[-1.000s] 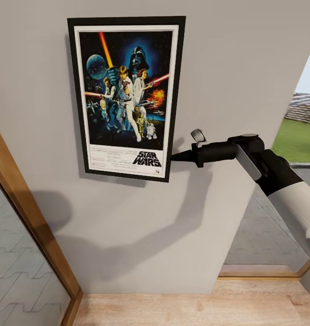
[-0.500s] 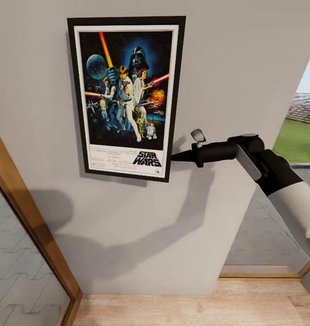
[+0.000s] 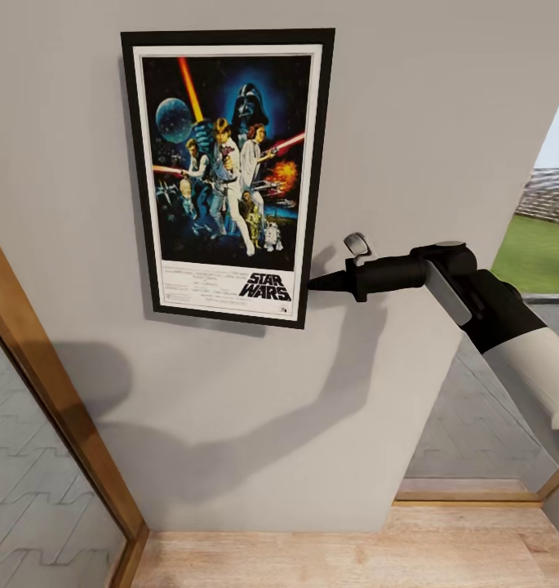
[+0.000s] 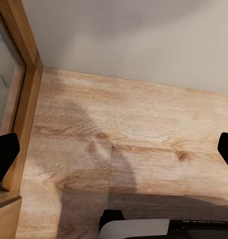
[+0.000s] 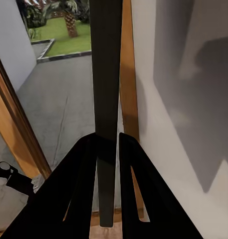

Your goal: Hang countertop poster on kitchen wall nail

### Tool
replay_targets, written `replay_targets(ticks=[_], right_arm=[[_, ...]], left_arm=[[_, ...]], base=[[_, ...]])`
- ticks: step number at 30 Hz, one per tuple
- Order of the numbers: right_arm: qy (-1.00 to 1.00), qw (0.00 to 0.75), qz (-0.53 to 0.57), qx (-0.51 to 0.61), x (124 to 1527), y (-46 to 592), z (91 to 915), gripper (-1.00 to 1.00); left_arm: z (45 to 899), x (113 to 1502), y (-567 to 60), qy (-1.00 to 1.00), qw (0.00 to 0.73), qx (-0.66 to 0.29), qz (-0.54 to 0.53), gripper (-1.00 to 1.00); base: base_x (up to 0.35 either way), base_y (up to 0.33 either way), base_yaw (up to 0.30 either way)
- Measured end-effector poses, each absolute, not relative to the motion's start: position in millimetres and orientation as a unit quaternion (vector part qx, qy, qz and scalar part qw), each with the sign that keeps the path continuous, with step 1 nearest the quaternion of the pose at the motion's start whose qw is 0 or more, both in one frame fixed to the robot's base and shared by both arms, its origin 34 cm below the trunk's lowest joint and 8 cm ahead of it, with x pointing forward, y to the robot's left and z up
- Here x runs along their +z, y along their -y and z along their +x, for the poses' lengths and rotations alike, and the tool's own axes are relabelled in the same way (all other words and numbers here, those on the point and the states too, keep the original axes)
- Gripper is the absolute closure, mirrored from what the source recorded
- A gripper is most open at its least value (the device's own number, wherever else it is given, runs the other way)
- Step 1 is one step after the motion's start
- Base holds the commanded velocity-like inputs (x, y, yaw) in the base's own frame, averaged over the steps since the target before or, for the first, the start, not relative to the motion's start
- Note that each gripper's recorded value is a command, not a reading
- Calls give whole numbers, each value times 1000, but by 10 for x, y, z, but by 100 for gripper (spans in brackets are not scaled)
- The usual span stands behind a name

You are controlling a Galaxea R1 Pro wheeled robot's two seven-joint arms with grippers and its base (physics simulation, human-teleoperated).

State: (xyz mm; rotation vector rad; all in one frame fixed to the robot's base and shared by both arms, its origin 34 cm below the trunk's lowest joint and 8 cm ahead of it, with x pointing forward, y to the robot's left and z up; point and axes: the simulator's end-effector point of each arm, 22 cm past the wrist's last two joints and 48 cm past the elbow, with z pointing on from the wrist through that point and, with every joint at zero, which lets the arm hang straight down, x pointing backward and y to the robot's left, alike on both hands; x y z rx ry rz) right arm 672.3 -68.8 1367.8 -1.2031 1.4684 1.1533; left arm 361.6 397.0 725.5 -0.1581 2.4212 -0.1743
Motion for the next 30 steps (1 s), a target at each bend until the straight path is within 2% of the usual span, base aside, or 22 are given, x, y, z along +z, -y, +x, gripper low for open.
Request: replay_targets(ticks=[8,25,26,27,30], right_arm=[[-592,444,-485,465,13678,688,6723,100],[-592,444,-485,465,13678,688,6723,100],[-512,404,-598,466,13631,433,6052,100],[-513,427,-592,451,13703,528,6157,100],[-515,428,-591,450,13615,611,6191,100]], left_arm=[[3615,7255,-3967,-933,347,-67,-61,-100],[3614,7254,-3969,-933,347,-67,-61,-100],[3622,7258,-3963,-933,349,-67,-62,-100],[3621,7263,-3961,-933,349,-67,-62,-100],[3622,7259,-3960,-933,349,-67,-62,-100]], base=[[95,0,0],[6,0,0],[0,0,0],[0,0,0],[0,0,0]])
